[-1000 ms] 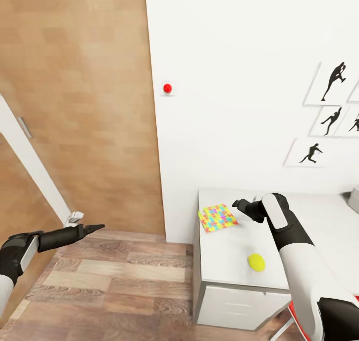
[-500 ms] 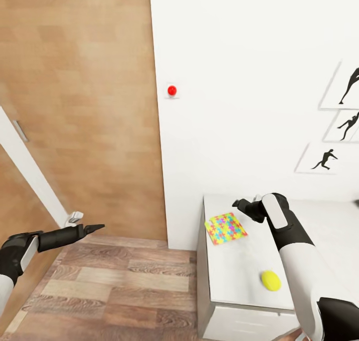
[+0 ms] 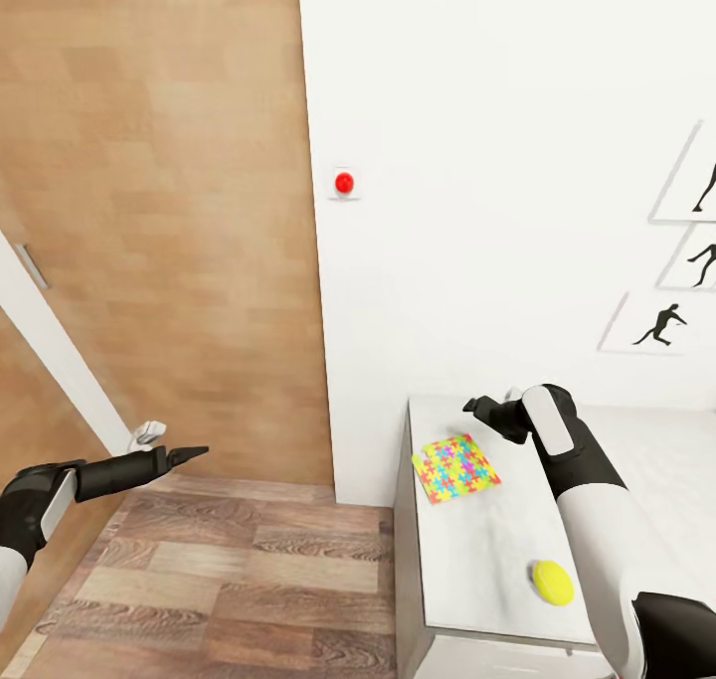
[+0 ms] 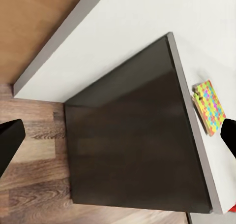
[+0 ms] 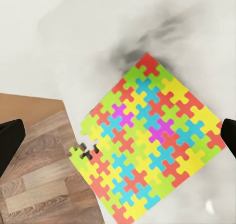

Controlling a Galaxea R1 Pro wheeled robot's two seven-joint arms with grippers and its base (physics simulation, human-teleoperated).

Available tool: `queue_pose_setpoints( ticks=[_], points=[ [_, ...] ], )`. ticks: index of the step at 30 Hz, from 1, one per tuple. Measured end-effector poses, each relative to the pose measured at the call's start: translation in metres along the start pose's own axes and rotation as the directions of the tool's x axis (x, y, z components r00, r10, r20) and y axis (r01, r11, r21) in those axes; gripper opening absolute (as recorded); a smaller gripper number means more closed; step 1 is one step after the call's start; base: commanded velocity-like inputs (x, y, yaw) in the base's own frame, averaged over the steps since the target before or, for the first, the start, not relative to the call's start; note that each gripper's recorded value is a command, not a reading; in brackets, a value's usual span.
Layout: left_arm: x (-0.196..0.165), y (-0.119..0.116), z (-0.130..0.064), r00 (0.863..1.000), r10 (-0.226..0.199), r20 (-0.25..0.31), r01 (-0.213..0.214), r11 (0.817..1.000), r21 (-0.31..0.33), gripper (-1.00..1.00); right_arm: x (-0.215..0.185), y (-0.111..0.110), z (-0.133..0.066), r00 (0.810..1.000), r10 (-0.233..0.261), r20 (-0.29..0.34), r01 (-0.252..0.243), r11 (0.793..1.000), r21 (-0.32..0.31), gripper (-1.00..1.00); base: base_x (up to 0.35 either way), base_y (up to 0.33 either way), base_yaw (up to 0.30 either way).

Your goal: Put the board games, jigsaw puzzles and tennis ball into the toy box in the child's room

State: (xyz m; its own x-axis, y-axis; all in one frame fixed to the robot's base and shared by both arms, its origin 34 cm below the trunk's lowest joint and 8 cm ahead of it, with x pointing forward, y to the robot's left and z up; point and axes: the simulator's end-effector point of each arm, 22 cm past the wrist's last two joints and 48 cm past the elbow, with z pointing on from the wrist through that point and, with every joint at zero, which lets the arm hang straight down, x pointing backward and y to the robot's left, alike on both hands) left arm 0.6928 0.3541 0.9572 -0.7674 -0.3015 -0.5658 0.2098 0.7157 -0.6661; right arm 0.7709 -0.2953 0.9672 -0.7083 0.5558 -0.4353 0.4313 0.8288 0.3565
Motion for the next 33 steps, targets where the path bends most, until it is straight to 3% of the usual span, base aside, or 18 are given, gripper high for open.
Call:
queue_pose_setpoints(
  ticks=[4, 13, 17, 33],
  points=[
    [0.000, 0.000, 0.000, 1.000, 0.000, 0.000, 0.000, 1.000, 0.000, 1.00, 0.000, -0.003, 0.001, 1.000, -0.007, 0.002, 0.007, 1.000, 0.013, 1.00, 0.019, 0.002, 0.000],
    [0.000, 0.001, 0.000, 1.000, 0.000, 0.000, 0.000, 1.000, -0.003, 1.00, -0.004, -0.050, 0.015, 0.996, -0.068, 0.054, 0.057, 0.980, 0.189, 1.00, 0.003, 0.000, 0.000],
    [0.000, 0.001, 0.001, 1.000, 0.001, -0.001, -0.001, 1.000, -0.004, 1.00, 0.002, -0.064, 0.024, 0.996, -0.070, 0.053, 0.056, 0.972, 0.227, 1.00, 0.000, 0.000, 0.000],
    [0.002, 0.003, 0.002, 1.000, -0.001, -0.003, 0.001, 1.000, -0.007, 1.00, 0.011, -0.061, 0.032, 0.996, -0.064, 0.053, 0.051, 0.973, 0.226, 1.00, 0.042, 0.000, 0.000]
  ],
)
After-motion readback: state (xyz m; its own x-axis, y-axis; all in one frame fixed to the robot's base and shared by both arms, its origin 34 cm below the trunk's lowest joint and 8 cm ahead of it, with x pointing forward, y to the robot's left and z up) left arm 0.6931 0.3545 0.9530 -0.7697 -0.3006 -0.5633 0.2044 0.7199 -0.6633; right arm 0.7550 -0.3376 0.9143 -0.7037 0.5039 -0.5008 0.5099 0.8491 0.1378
